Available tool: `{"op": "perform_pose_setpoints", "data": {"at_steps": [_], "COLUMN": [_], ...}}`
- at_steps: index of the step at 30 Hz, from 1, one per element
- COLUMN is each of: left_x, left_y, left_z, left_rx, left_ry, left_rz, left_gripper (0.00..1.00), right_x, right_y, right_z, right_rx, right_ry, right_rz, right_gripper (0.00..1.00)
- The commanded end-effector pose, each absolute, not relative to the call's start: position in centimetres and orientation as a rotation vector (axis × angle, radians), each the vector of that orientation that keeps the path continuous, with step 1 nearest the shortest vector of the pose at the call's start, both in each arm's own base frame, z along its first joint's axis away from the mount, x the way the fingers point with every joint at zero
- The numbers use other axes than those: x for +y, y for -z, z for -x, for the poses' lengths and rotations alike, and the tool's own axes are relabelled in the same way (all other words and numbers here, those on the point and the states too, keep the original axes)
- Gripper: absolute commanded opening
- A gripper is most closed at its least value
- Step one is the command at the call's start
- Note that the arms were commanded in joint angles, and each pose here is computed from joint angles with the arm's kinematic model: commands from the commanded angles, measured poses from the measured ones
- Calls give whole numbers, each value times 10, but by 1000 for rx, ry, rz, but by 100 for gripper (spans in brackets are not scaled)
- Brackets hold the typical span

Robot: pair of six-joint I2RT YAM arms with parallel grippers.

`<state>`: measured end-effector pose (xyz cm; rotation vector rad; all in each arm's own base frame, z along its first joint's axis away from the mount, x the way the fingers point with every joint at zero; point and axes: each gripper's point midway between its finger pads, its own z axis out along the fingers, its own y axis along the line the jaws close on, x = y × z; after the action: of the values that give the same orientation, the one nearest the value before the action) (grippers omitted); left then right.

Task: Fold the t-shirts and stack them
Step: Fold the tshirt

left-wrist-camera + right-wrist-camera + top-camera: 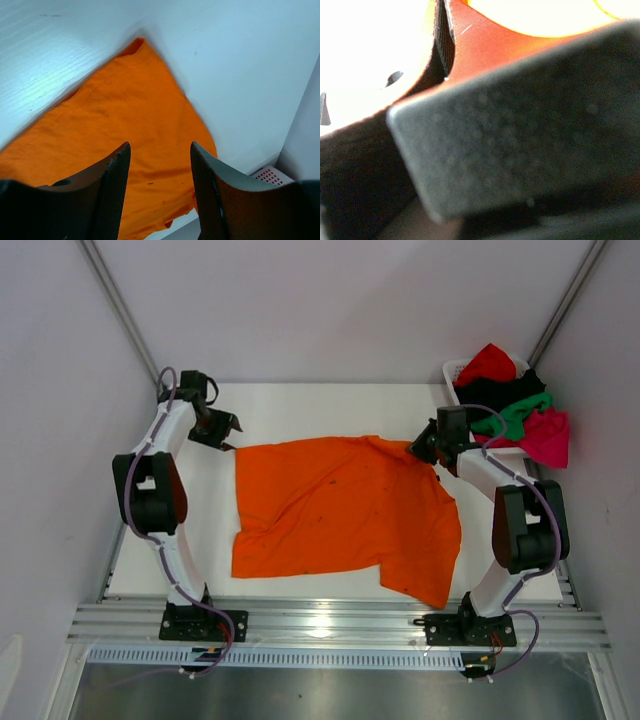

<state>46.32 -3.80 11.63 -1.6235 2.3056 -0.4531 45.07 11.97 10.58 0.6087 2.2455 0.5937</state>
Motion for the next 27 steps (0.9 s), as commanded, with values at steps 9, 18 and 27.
{"op": "perform_pose_setpoints", "data": {"at_steps": [9, 18, 27], "left_x": [-48, -53, -46], "left_y": [-86, -69, -64], "left_z": [-486, -488, -493], "left_rx": [2242, 2273, 2215], "left_ry": [532, 542, 508], "left_rz": [1846, 1867, 1912], "left_gripper": [55, 54, 55], "right_x": [114, 108, 98], "right_y": [-133, -136, -135], "right_z": [-451, -450, -445], "right_rx": [2190, 2189, 2190], "right_ry": [-599, -588, -571], "right_rz": [-573, -574, -585], "right_gripper": [4, 5, 5]}}
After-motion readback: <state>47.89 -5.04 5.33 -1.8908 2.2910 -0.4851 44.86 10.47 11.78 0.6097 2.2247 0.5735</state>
